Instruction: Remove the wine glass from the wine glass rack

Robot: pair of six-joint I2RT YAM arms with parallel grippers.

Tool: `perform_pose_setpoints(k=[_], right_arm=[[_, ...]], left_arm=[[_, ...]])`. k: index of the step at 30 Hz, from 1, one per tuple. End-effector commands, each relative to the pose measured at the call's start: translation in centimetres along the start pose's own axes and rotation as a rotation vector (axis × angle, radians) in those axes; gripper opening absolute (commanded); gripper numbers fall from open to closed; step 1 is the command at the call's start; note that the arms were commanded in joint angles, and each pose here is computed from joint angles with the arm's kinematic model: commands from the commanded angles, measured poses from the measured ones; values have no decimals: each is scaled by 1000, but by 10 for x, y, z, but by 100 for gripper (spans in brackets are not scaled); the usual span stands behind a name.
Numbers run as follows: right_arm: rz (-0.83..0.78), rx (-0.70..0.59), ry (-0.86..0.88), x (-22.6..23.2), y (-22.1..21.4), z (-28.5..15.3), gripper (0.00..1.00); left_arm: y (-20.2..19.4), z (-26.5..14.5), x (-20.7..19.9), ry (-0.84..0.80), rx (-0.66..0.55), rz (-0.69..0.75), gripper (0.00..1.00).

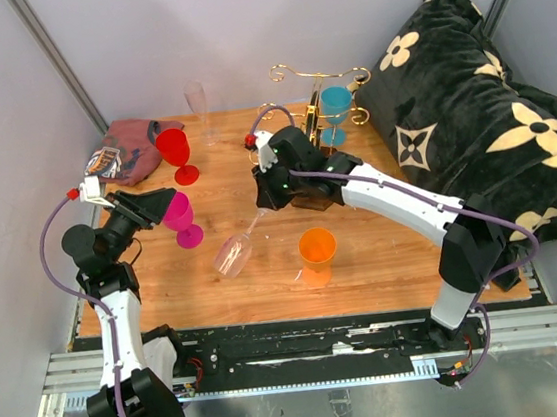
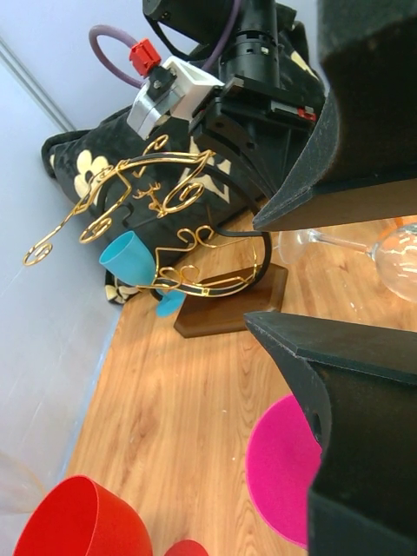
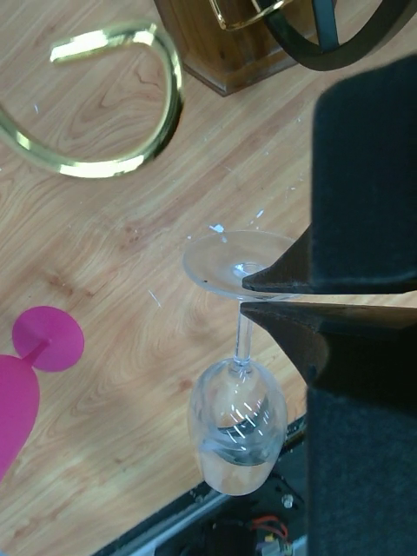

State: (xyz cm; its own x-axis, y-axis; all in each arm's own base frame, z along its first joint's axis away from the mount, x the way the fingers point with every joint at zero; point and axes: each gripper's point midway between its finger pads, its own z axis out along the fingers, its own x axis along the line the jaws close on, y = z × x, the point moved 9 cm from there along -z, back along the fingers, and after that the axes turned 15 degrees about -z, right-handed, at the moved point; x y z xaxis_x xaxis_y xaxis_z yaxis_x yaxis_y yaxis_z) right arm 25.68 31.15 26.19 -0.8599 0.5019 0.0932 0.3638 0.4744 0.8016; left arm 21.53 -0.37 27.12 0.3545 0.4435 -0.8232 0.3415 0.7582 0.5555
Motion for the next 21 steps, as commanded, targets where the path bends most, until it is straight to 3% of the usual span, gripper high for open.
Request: perform_pose_setpoints(k=[1,13,21], right_arm=[[-137,-23,-90,10,17,-2,1],[-420,105,-282,33,7,20,1],[-616,123,-435,45,11,19,1]], left_arm=[[3,0,-10,-30,5,46,47],[2,0,-10,-30,6,44,47],[-4,0,-19,-84,45,44,48]])
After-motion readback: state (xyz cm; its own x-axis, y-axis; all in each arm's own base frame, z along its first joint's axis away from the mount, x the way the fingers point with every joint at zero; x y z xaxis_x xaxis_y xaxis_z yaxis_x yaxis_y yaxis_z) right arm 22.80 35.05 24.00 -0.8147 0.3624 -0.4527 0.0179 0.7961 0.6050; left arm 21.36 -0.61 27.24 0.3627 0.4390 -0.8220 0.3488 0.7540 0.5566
